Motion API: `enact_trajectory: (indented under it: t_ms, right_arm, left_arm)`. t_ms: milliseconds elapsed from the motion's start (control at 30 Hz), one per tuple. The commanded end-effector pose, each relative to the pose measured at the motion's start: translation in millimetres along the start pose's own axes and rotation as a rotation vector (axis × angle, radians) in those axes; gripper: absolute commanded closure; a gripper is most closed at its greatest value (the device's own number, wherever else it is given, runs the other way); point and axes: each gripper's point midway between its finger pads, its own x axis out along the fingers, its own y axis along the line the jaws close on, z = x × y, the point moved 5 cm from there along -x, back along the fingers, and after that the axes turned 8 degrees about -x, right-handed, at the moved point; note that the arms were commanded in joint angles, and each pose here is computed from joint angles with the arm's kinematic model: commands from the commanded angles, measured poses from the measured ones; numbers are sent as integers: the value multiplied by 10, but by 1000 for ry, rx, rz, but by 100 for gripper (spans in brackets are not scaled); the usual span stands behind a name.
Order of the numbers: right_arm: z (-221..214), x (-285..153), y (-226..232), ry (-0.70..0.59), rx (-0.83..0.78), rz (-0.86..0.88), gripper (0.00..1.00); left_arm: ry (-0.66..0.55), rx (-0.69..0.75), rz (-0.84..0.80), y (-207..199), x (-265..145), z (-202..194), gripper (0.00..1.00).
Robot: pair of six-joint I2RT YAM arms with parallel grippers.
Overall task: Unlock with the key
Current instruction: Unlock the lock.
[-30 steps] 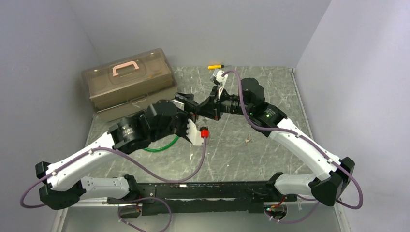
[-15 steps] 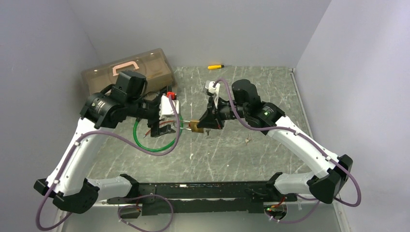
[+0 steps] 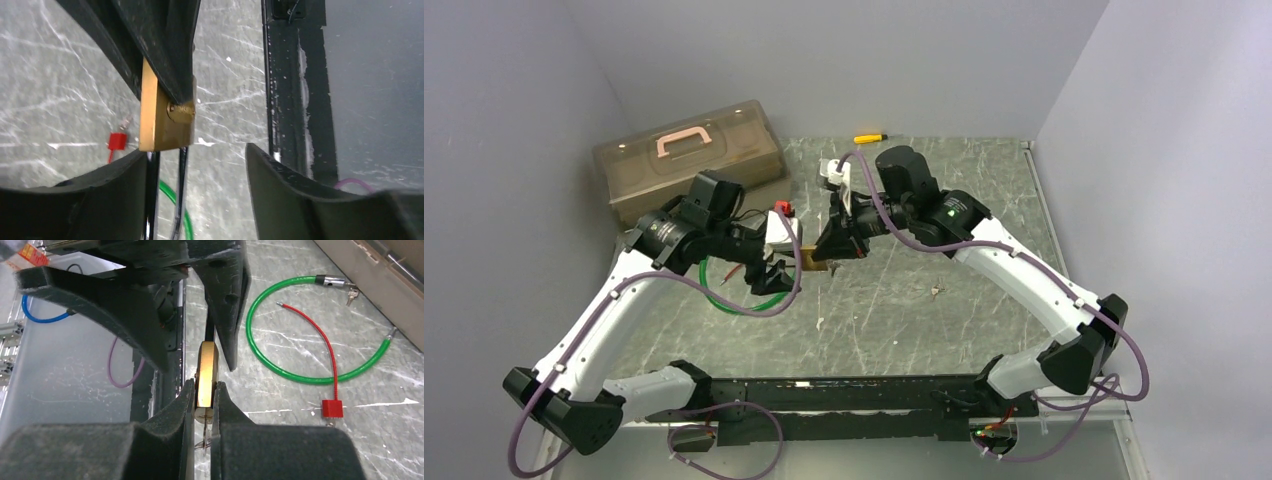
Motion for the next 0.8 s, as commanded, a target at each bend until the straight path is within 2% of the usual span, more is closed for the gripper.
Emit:
enact_trajectory:
  t_ms: [0, 33, 67, 133, 333, 433, 500, 700, 767]
  right_arm:
    - [368, -100, 107, -85, -119, 42, 100]
    - [380, -100, 121, -86, -122, 47, 100]
    - [384, -95, 129, -85, -123, 51, 100]
    - [388, -92, 133, -86, -124, 54, 100]
    - [366, -73, 165, -104, -112, 72, 100]
    - [361, -79, 158, -97, -95, 60, 78]
    - [370, -155, 141, -93, -95, 27, 72]
    - [397, -556, 128, -159, -79, -71, 71]
    - [381, -620, 143, -175, -75, -85, 73]
  left_arm:
    - [-103, 59, -21, -74, -10, 108, 54]
    - [-107, 61, -16, -81, -5, 88, 74]
    - [-109, 50, -9, -79, 8, 56, 87]
    - [-114, 30, -6, -99, 19, 22, 99]
    - [-137, -30, -49, -218, 46, -79, 100]
    - [-178, -60, -46, -204, 19, -58, 100]
    - [-211, -78, -40, -194, -18, -33, 100]
    - [-235, -97, -14, -211, -74, -76, 100]
    - [-238, -106, -9, -208, -80, -79, 100]
